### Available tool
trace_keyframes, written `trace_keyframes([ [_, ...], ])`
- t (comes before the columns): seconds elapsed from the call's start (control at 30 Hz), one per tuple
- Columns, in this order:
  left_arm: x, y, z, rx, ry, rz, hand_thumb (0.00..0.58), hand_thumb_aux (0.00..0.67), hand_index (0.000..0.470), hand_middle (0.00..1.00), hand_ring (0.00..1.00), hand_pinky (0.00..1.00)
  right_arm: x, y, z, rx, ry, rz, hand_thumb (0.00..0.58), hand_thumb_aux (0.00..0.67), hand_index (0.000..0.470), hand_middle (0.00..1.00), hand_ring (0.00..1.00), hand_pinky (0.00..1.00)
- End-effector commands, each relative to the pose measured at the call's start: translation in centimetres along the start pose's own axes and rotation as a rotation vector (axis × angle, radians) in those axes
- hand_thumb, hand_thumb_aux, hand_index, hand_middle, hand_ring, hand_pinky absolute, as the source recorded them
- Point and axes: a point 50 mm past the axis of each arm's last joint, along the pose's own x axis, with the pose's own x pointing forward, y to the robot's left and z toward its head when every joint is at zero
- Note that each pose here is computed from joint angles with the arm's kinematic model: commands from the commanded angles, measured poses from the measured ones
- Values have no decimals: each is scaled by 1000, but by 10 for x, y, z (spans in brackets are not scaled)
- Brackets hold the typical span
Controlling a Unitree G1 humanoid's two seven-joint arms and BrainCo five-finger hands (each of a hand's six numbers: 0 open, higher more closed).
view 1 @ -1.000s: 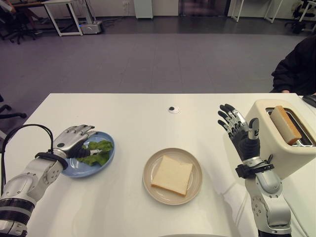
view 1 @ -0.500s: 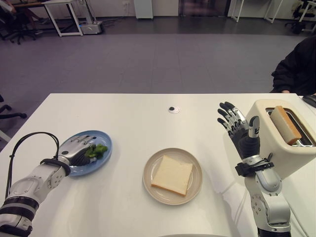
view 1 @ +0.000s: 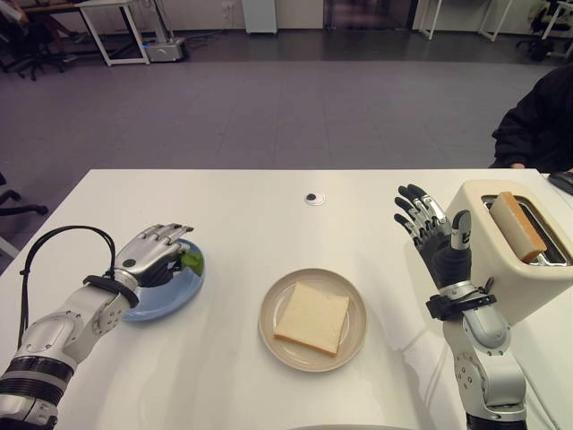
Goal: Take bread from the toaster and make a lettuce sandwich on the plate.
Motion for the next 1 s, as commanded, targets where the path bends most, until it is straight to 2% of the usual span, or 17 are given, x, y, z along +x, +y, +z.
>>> trace_keyframes([
  [0.03,-1,17,14,3,-53,46,580,670,470,0,0,0,2,-1,-1,9,0,-5,0,0,0,0,0,0],
  [0.1,2,28,35,-26,-127,94,580,670,470,0,0,0,3,-1,-1,11,-1,-3,0,0,0,0,0,0],
  [0.2,9,39,89,-124,-301,167,580,670,470,0,0,0,4,0,-1,15,-4,-3,0,0,0,0,0,0],
  [0.3,15,40,139,-217,-453,189,580,670,470,0,0,0,5,0,-1,16,-8,-6,0,0,0,0,0,0],
  [0.4,13,40,172,-269,-562,190,580,670,470,0,0,0,6,0,-1,18,-10,-3,0,0,0,0,0,0],
  [0.53,10,31,190,-285,-618,150,580,670,470,0,0,0,7,0,-1,19,-11,-4,0,0,0,0,0,0],
  [0.73,7,26,192,-274,-622,117,580,670,470,0,0,0,8,1,0,20,-12,2,0,0,0,0,0,0],
  [0.77,7,25,191,-266,-618,101,580,652,457,0,0,0,8,1,0,20,-11,2,0,0,0,0,0,0],
  [0.8,6,23,190,-260,-615,85,571,589,413,0,0,0,8,0,0,20,-11,2,0,0,0,0,0,0],
  [0.83,6,21,189,-260,-613,70,539,491,345,0,0,0,8,0,0,19,-11,2,0,0,0,0,0,0],
  [0.97,2,18,190,-272,-618,10,474,384,269,0,0,0,8,-1,0,16,-8,0,0,0,0,0,0,0],
  [1.0,1,16,189,-270,-617,-5,405,302,212,0,0,0,7,-1,0,15,-8,-1,0,0,0,0,0,0],
])
